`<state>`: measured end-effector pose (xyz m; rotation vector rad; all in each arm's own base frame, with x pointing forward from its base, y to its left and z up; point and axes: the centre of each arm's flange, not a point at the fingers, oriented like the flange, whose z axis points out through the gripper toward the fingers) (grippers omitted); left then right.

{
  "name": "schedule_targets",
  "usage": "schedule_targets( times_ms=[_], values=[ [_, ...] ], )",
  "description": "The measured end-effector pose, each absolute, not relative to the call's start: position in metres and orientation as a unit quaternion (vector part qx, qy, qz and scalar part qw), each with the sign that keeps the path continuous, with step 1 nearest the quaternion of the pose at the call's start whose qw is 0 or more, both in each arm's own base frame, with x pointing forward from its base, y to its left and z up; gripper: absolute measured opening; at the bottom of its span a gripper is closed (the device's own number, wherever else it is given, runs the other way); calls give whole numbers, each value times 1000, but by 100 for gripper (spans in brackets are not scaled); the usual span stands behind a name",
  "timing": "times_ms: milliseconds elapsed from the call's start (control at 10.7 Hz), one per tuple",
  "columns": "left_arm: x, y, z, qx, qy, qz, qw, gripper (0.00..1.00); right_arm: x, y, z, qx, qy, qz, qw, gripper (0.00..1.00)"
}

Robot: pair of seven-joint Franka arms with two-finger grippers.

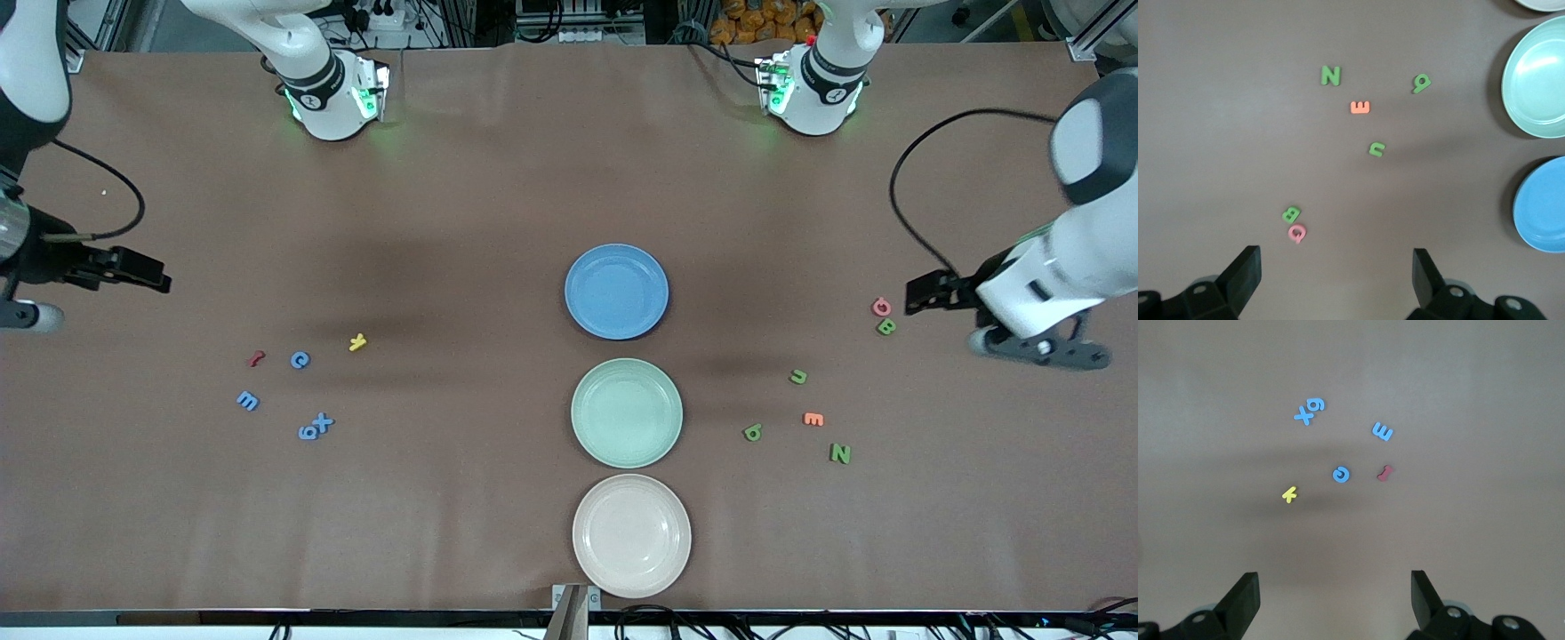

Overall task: Sort letters by color into matching plates
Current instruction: 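Lower the left gripper to the green u while the right gripper reaches the blue c, then grasp the green u with the left gripper while the right gripper grasps the blue c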

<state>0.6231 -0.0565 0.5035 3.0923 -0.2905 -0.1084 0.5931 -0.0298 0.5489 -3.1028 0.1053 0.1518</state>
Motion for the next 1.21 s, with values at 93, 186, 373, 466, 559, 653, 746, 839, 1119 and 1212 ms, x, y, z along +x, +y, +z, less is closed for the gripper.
schedule_targets(
  times_ms=[93, 186, 373, 466, 559, 653, 746, 839, 1119, 1212],
  values=[
    [629, -64, 477, 995, -99, -29, 18, 100, 594, -38, 524, -997, 48, 55, 37, 100],
    [632, -70, 452, 994, -103, -18, 19, 100, 593, -45, 499, -995, 60, 57, 47, 100],
    [628, -90, 406, 993, -117, -4, 23, 100, 592, -49, 453, -994, 70, 62, 51, 100],
    [626, -98, 387, 992, -123, -3, 25, 100, 592, -45, 429, -994, 71, 63, 51, 100],
    [626, -103, 368, 992, -127, 2, 27, 100, 593, -42, 404, -995, 73, 56, 50, 100],
    [625, -110, 348, 991, -132, 10, 30, 100, 591, -40, 376, -995, 75, 48, 48, 100],
    [623, -117, 328, 990, -137, 15, 31, 100, 588, -39, 353, -995, 78, 49, 46, 100],
    [621, -120, 309, 989, -145, 16, 27, 100, 586, -36, 336, -994, 83, 54, 53, 100],
    [615, -122, 267, 984, -176, 11, 2, 100, 593, -19, 281, -993, 85, 57, 54, 100],
    [615, -122, 257, 984, -180, 12, 1, 100, 594, -14, 263, -993, 83, 61, 51, 100]
  ],
)
